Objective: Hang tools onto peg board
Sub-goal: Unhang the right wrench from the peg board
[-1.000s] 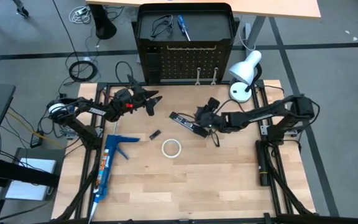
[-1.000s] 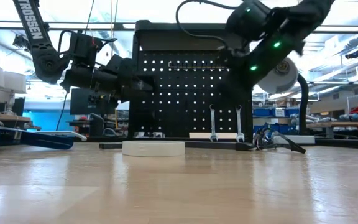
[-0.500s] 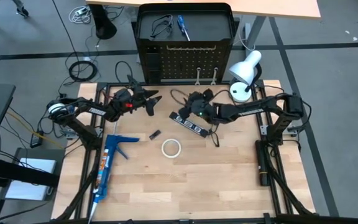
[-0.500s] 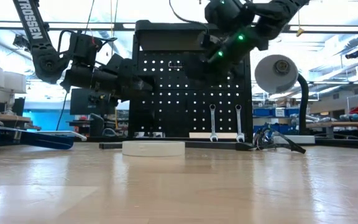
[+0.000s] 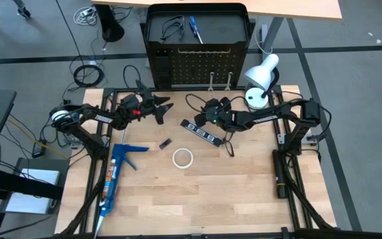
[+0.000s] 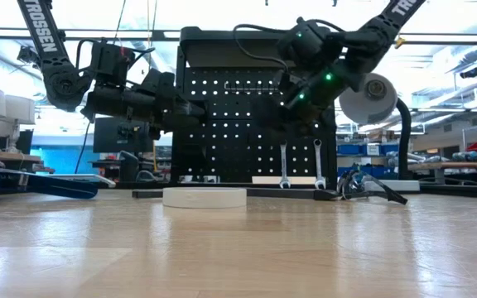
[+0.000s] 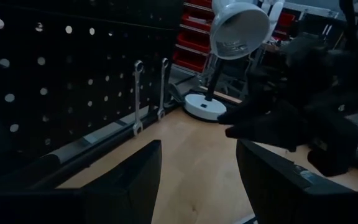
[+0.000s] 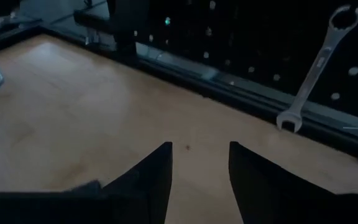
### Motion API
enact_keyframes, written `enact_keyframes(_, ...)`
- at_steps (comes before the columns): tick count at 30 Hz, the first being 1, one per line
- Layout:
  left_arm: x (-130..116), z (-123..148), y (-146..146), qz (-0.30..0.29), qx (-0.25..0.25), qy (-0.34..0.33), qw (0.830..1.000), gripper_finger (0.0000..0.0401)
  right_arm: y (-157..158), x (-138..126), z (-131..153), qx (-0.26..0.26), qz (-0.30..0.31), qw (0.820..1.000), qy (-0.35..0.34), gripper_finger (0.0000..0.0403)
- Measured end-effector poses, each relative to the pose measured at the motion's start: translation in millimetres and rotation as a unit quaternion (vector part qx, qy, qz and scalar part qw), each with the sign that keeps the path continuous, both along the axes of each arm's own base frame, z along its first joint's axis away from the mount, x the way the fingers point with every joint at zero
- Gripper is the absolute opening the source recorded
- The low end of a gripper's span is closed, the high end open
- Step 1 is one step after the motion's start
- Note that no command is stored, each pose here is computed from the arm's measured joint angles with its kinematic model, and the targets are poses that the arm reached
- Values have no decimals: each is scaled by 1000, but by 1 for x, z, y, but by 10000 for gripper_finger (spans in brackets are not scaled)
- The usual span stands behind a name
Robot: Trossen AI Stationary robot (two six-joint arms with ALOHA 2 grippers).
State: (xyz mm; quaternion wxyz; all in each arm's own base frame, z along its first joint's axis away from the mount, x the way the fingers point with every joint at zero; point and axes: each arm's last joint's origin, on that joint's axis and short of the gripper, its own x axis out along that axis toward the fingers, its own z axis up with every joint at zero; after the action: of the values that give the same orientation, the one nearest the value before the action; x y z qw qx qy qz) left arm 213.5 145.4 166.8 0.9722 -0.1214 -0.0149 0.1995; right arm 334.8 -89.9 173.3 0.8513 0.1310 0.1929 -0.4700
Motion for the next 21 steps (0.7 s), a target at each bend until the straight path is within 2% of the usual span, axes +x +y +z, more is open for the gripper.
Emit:
enact_keyframes(9,0,0,0,-1,0,0,1000,213,1,-3,-3,17,9,1000,-4,160)
enact_keyframes(12,0,0,0,0,4,1,1000,213,3,-3,-1,5,21,1000,6,160)
enact_keyframes(17,0,0,0,4,12,5,1000,213,0,-3,-1,-42,53,995,68,162)
enact_keyframes(21,0,1,0,5,14,3,1000,213,-6,-2,0,-113,101,976,154,160)
